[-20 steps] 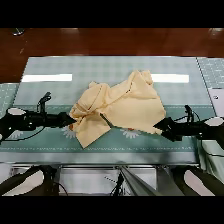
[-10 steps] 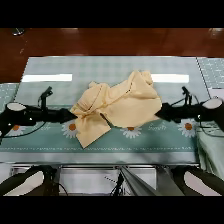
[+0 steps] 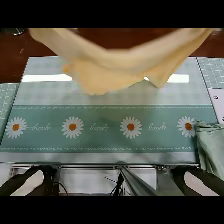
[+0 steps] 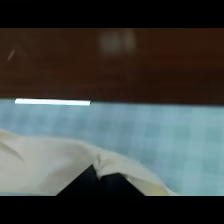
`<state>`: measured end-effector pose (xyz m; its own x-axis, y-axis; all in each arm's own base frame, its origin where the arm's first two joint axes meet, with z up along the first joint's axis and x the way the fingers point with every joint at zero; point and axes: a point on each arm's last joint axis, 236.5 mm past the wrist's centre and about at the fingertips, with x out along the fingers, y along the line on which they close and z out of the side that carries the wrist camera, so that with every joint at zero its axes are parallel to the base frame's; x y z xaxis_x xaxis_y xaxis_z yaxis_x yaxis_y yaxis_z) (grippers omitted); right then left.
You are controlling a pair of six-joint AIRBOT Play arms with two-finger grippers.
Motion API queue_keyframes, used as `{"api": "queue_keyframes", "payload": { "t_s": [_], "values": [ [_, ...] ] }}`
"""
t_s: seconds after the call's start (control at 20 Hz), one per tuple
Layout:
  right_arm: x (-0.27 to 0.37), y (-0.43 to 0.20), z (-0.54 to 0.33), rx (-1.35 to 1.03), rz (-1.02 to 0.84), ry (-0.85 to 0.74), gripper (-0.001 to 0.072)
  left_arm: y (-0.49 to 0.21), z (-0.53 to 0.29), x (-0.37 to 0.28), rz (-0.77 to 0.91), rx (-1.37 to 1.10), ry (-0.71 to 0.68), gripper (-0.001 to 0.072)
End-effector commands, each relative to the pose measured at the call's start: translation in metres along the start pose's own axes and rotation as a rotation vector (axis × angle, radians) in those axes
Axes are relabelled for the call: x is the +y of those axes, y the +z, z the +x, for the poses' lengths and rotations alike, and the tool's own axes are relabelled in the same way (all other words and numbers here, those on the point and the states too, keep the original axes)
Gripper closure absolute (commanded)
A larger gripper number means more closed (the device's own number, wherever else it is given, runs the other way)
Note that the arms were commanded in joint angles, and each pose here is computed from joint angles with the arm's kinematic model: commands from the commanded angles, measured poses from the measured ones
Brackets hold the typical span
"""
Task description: Fold the shirts.
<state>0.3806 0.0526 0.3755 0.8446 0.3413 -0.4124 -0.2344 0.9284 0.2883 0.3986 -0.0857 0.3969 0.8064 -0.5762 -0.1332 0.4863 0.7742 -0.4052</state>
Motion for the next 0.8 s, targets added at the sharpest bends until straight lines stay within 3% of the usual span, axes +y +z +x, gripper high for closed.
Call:
{"api": "queue_keyframes", "payload": {
  "t_s": [0.0, 0.2, 0.35, 0.55, 0.75],
  "values": [
    [0.040, 0.050, -0.116, -0.249, -0.146, -0.089, 0.0693, 0.092, -0.086, -0.046, 0.188, -0.202, 0.239, 0.0684],
    [0.062, 0.022, -0.201, -0.332, -0.172, -0.167, 0.0693, 0.107, -0.183, -0.085, 0.391, -0.326, 0.479, 0.0684],
    [0.073, 0.002, -0.249, -0.383, -0.185, -0.213, 0.0693, 0.089, -0.240, -0.103, 0.454, -0.343, 0.615, 0.0683],
    [0.067, -0.029, -0.279, -0.359, -0.170, -0.289, 0.0693, 0.041, -0.272, -0.108, 0.474, -0.283, 0.612, 0.0683],
    [0.055, -0.066, -0.246, -0.161, -0.125, -0.272, 0.0693, -0.026, -0.244, -0.052, 0.402, -0.054, 0.638, 0.0683]
  ]
}}
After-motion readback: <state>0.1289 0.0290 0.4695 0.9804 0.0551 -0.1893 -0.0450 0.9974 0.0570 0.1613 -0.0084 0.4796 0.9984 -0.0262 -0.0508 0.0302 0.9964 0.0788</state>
